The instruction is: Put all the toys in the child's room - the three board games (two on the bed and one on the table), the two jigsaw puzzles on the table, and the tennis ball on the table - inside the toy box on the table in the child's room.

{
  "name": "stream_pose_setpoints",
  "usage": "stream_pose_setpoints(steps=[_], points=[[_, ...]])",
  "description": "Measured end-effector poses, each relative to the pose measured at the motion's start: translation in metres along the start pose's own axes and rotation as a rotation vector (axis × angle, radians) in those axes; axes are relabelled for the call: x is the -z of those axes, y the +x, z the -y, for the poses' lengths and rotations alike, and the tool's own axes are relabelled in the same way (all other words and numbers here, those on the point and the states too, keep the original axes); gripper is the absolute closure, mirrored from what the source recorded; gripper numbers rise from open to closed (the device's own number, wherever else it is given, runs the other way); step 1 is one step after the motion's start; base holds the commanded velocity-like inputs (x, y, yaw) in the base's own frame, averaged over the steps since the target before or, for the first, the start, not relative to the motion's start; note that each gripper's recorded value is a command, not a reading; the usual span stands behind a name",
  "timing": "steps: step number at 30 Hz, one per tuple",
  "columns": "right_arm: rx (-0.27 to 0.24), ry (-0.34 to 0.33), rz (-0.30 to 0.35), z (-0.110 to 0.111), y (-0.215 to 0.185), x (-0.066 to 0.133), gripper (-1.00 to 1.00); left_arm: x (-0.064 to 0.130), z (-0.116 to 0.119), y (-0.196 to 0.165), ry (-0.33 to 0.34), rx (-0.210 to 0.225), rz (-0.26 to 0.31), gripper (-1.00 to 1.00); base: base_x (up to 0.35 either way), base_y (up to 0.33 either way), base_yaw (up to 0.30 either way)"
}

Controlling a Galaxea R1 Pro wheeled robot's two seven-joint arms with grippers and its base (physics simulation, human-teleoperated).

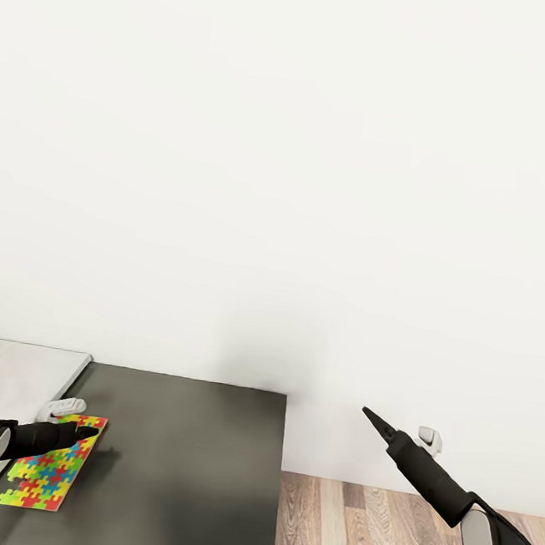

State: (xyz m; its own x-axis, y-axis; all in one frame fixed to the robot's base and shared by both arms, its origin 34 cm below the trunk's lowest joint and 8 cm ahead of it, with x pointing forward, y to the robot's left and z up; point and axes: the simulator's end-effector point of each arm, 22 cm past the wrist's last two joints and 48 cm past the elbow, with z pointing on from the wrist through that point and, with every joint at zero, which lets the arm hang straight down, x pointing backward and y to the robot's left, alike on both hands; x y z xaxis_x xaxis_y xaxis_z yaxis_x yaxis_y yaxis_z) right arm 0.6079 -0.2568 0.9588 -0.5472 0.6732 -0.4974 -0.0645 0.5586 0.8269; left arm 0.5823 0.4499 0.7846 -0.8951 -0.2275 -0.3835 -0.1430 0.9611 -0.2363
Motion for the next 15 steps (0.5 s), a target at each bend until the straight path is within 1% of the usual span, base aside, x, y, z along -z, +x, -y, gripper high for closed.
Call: stream_pose_setpoints(steps=[4, 7, 11, 15], points=[[-0.001, 0.001, 0.0, 0.0003, -0.0001, 0.0, -1.0, 0.0002, -0.0014, -0.0003, -0.003, 0.0, 0.001, -1.0, 0.0, -0.038, 0.0], [-0.001, 0.001, 0.0, 0.0005, -0.0002, 0.0001, -1.0, 0.0007, -0.0028, -0.0003, -0.003, 0.003, 0.002, -1.0, 0.0, -0.154, 0.0], [0.0, 0.002, 0.0, 0.0005, -0.0002, 0.0, -1.0, -0.0007, 0.002, -0.0013, 0.005, 0.002, 0.005, -1.0, 0.0, -0.22, 0.0], [-0.001, 0.001, 0.0, 0.0004, -0.0002, 0.0, -1.0, -0.0008, 0.0025, -0.0012, 0.006, 0.003, 0.005, -1.0, 0.0, -0.082, 0.0]])
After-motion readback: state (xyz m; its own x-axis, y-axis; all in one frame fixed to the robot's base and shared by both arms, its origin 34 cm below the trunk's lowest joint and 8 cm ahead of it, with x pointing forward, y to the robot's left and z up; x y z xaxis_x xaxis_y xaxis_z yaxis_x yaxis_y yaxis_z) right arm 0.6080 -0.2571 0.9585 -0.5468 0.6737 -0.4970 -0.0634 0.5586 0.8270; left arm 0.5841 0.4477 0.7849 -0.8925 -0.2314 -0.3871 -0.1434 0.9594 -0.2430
